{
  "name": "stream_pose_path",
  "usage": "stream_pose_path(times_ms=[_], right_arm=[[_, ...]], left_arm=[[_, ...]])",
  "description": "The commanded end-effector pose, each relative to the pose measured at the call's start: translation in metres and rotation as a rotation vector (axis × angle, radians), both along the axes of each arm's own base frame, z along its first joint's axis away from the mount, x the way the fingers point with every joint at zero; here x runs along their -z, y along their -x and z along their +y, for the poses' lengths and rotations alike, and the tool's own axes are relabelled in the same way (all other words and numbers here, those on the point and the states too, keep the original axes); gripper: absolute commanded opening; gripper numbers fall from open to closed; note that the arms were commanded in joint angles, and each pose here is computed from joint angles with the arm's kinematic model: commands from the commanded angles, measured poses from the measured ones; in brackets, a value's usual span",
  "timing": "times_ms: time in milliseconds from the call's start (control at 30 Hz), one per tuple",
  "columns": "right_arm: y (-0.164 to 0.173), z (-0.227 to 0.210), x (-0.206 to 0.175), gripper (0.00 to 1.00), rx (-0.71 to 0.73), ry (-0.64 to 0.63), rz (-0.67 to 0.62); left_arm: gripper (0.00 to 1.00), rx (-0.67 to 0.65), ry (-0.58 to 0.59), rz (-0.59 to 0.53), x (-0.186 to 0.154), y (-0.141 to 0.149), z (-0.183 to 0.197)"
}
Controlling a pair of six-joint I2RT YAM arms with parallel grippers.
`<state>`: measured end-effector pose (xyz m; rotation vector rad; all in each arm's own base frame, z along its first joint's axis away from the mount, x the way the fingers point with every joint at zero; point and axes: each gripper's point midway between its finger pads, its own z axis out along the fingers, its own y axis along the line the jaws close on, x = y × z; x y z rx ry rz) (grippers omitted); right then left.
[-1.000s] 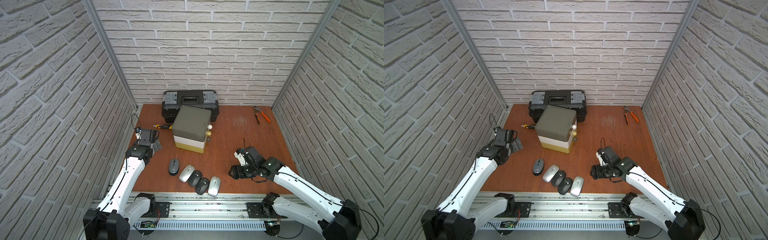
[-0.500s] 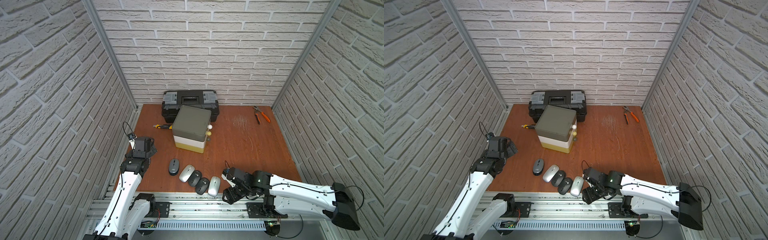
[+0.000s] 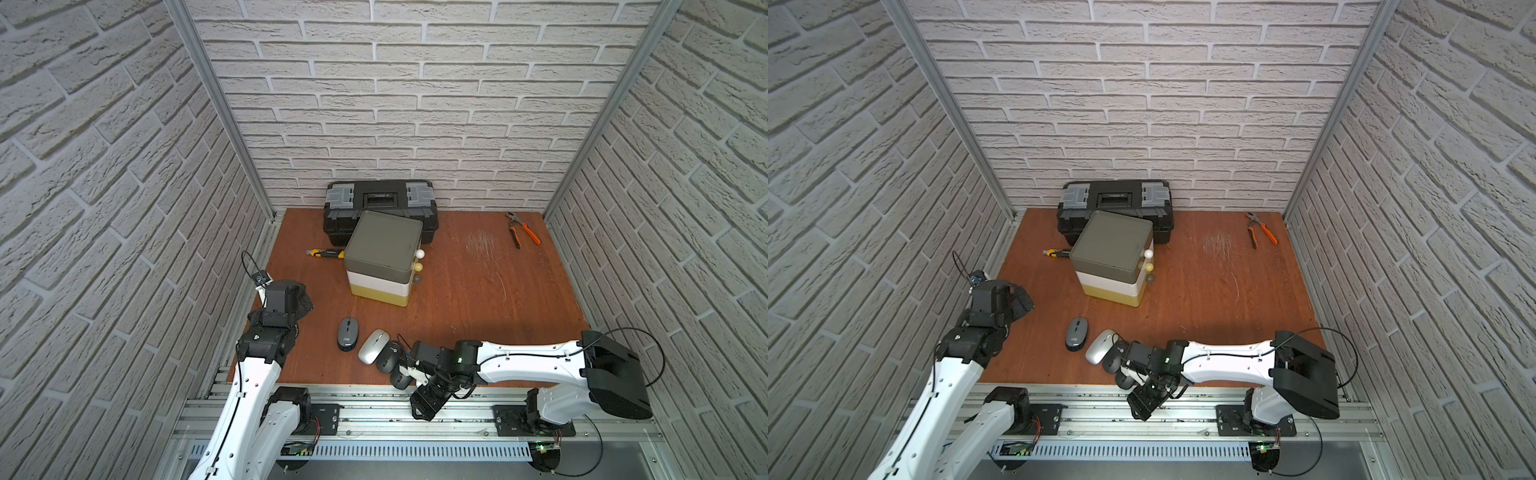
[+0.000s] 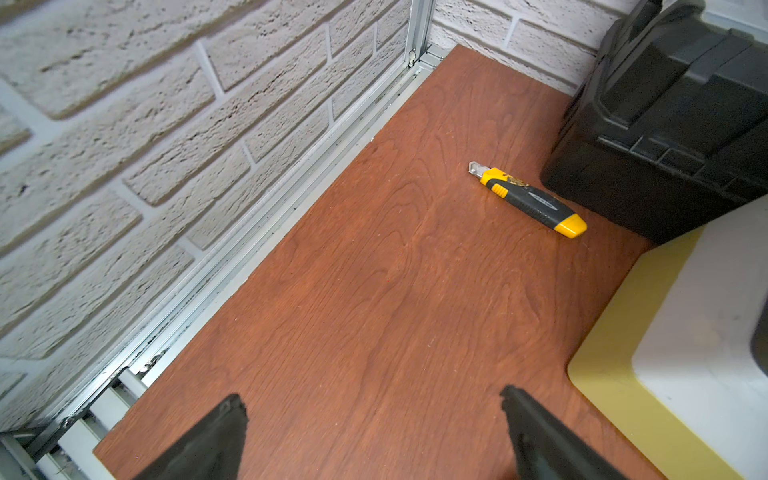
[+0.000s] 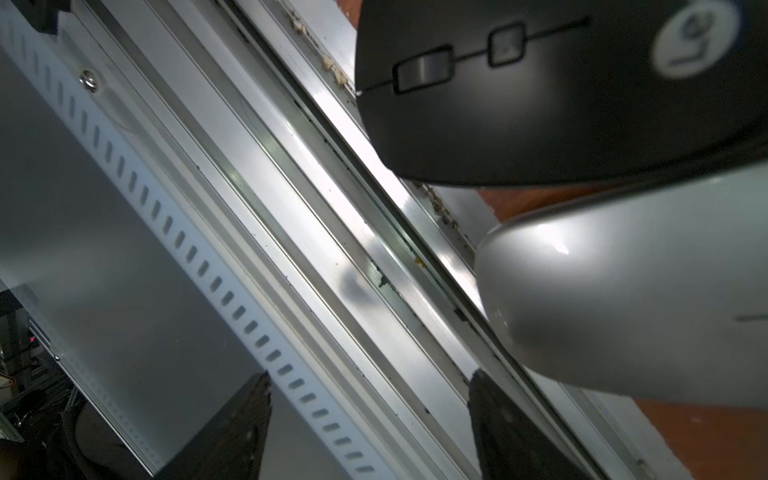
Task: Take the mice out of the drawer
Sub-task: Adjust the mouse at the center of the board.
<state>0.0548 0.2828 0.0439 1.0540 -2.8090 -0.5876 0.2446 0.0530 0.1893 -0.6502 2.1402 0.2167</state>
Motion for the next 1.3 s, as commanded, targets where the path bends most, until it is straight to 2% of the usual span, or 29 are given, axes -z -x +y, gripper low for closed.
stream_pose_path(times_ms=[0, 167, 300, 367, 667, 1033, 1267], right_arm=[[-0.018, 0.010, -0.004, 0.77, -0.019, -0.050, -0.024], [-0.048, 0.000, 0.001, 0.77, 0.022, -0.039, -0.053], [-0.064, -0.001, -0.008, 0.77, 0.017, -0.046, -0.095], [-0.061, 0.005, -0.016, 0.77, 0.003, -0.074, -0.092], [-0.011, 0.040, -0.032, 0.78, -0.132, -0.174, -0.020], [-0.032, 0.060, -0.012, 0.77, -0.154, -0.192, 0.011], [-0.054, 0.049, -0.019, 0.77, -0.115, -0.196, -0.017]], left_arm=[[0.98, 0.008, -0.002, -0.004, 0.002, 0.000, 0.000], [0.98, 0.023, 0.012, -0.004, 0.004, -0.002, -0.003], [0.98, 0.029, 0.014, -0.005, 0.003, -0.004, -0.004], [0.98, 0.031, 0.016, -0.005, 0.004, -0.004, -0.005], [0.98, 0.036, 0.015, -0.003, 0.004, -0.007, -0.005], [0.98, 0.035, 0.012, -0.001, 0.004, -0.006, -0.005], [0.98, 0.031, 0.011, 0.011, 0.008, -0.007, -0.004]])
